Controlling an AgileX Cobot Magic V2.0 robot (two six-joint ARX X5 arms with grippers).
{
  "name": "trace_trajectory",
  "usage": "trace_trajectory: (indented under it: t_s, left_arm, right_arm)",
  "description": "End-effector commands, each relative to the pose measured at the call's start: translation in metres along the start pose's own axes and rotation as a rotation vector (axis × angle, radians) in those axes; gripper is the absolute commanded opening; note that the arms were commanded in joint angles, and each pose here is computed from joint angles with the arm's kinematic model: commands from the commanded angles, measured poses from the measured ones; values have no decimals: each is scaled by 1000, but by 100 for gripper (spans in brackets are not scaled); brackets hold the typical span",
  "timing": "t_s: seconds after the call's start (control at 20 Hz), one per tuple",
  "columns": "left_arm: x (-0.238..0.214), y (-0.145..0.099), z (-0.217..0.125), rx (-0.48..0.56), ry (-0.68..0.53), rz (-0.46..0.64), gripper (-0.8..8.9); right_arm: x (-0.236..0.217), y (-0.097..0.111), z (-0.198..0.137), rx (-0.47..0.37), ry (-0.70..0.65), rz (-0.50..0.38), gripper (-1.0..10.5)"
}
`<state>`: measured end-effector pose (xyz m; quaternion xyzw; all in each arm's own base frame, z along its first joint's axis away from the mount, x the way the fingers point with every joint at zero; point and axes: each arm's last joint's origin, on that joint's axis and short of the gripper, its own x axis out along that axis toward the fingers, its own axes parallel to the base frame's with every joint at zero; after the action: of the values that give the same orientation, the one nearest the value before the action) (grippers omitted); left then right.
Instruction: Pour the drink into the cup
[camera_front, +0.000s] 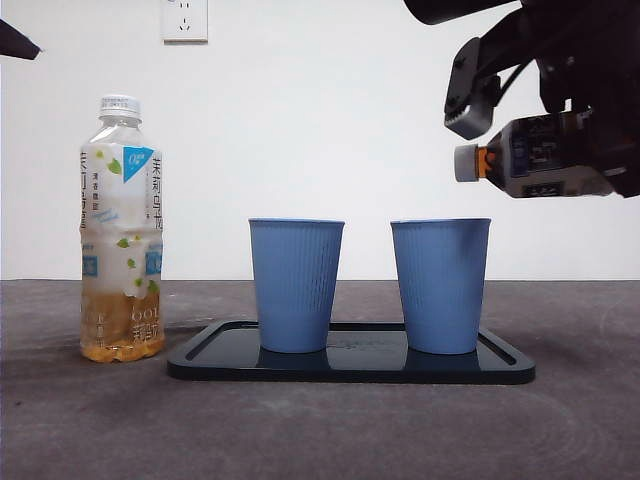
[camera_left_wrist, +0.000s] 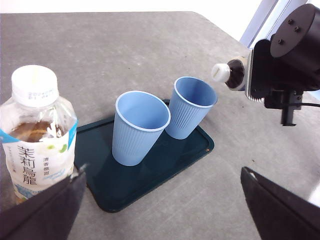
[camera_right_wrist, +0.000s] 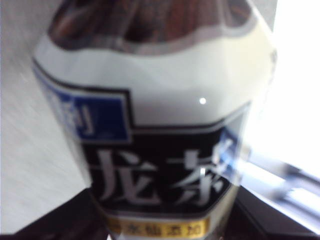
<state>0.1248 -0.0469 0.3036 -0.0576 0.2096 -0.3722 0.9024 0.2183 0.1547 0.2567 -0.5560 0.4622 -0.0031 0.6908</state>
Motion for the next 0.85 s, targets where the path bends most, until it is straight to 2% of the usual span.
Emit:
trace_trajectory:
  t_s: [0.05,0.25,0.45,0.65,0.75,0.85]
  left_arm:
    - [-2,-2,5,30,-19,-4,498]
    - [0,-1,5,25,-10,-3,498]
    - [5,2,4,13,10,-2,498]
    - [6,3,4,9,16,-1,498]
    - [6,3,4,8,17,-1,498]
    - [6,3,4,6,20,-1,498]
  right_arm:
    - [-6,-6,6,170,-45,14,202]
    - [-14,-15,7,317,-172,130,202]
    - [-23,-43,-5,519,-353,266,202]
    - [-22,-62,-28,699,-537,308,202]
    - [-10,-61,-43,795,-623,309,202]
    - [6,-54,-58,926,-716,301,202]
